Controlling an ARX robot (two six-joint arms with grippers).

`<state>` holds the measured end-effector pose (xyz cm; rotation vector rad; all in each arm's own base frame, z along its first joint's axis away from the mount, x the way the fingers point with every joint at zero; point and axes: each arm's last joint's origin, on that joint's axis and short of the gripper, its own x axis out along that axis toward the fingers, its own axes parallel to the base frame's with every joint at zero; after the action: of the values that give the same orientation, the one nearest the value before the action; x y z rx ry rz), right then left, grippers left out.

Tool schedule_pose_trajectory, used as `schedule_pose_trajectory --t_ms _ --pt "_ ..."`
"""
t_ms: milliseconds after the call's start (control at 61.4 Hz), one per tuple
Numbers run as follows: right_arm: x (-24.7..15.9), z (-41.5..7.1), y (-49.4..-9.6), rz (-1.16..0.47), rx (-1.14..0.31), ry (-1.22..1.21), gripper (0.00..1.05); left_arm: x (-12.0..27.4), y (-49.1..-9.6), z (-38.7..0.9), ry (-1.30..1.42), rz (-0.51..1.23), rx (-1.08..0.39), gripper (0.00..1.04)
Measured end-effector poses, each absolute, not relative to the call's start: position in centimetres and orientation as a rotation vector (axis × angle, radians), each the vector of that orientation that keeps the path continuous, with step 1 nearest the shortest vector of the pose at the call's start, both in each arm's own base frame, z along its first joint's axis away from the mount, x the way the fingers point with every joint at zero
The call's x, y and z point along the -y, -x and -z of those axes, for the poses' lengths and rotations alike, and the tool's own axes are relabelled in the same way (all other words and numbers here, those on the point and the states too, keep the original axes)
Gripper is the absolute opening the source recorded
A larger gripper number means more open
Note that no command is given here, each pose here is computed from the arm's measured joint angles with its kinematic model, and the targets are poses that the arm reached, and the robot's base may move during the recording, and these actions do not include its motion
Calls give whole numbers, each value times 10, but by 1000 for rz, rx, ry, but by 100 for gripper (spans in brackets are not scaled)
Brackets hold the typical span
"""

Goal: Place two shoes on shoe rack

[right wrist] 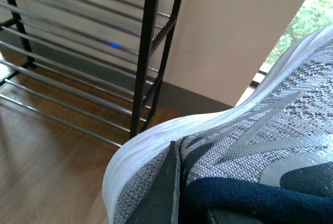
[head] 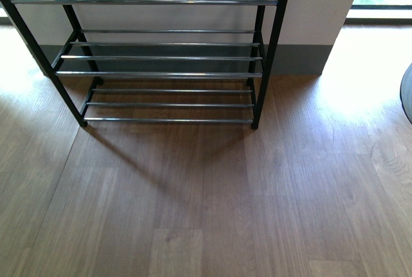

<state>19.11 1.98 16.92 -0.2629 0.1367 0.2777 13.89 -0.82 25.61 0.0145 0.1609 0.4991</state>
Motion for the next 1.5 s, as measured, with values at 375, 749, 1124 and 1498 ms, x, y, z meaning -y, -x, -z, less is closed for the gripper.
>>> schedule_pose_trajectory --t_ms 375,749,1124,1498 --pt "-20 -169 -191 -274 -137 263 1 8 -139 -256 -14 -497 -161 2" --pt "-20 -169 -191 -275 -136 263 1 8 -139 -256 -15 -499 -162 2" --pt "-29 -176 -196 -408 -186 73 1 8 -139 -256 -15 -498 -162 2" --pt "-139 -166 -255 -580 -501 56 1 8 -139 -256 -15 -497 -162 2"
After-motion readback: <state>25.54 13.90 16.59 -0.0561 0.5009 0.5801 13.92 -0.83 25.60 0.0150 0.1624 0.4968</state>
